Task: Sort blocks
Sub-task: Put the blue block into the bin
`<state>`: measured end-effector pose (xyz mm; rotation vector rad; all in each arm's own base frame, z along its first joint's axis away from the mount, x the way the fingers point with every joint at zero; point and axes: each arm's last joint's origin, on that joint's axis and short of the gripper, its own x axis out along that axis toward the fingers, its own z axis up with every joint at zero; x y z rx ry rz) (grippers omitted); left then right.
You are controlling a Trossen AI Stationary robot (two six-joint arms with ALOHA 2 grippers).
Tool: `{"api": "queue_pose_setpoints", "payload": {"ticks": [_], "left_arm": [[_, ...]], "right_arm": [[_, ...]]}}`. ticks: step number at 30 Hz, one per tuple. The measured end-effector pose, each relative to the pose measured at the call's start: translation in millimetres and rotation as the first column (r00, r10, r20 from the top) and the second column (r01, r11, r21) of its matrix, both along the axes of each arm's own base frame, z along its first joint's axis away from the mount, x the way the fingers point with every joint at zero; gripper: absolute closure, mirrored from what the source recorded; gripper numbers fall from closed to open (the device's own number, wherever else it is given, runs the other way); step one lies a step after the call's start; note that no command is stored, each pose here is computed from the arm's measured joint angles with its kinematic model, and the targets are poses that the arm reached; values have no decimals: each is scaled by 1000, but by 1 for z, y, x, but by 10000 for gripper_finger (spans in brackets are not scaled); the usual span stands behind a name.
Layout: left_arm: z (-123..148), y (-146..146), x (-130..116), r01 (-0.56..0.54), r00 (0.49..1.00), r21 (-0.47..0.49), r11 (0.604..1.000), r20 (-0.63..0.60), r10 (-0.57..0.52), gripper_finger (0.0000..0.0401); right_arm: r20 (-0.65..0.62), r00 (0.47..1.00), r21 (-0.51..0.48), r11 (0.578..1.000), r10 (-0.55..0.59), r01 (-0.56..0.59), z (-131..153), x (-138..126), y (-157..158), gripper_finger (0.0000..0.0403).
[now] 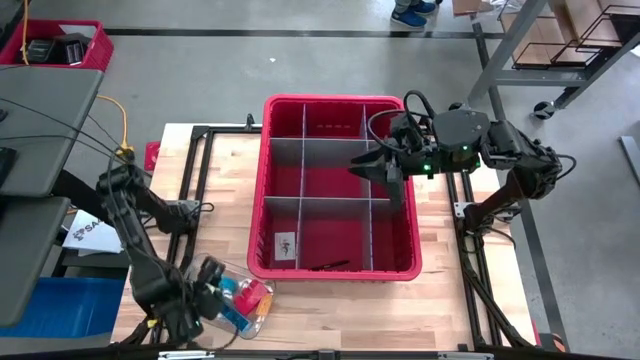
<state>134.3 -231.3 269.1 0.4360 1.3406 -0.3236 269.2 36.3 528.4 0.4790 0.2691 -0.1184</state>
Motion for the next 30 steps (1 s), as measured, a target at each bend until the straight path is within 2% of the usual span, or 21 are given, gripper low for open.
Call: {"api": "queue_pose_setpoints", "payload": {"ticks": [3,5,9,12,16,20,25,30], "left_arm": [[-17,-10,-3,95,995,-17,995,-12,-95,153],[-27,-13,-2,115,993,-25,993,-8,-116,153],[-40,-11,3,73,997,-36,997,0,-73,153],[-49,-7,3,90,996,-20,996,-19,-90,153],[-58,-7,4,85,993,-87,993,-73,-91,153],[-62,-8,4,96,993,-104,990,-53,-102,153],[-62,-4,10,30,999,-78,997,-18,-31,153],[-63,-5,11,50,999,-83,995,-12,-51,153]], "right_arm": [[0,1000,2,1000,-1,1,0,0,0,274],[1,1000,10,1000,-3,3,0,0,0,274],[0,1000,13,1000,-5,5,0,0,0,274],[1,1000,17,1000,-7,7,0,0,0,274],[2,1000,26,1000,-10,10,0,0,0,274],[2,1000,30,999,-11,11,0,0,0,274],[1,1000,24,1000,-10,10,0,0,0,274],[1,1000,24,1000,-9,9,0,0,0,274]]}}
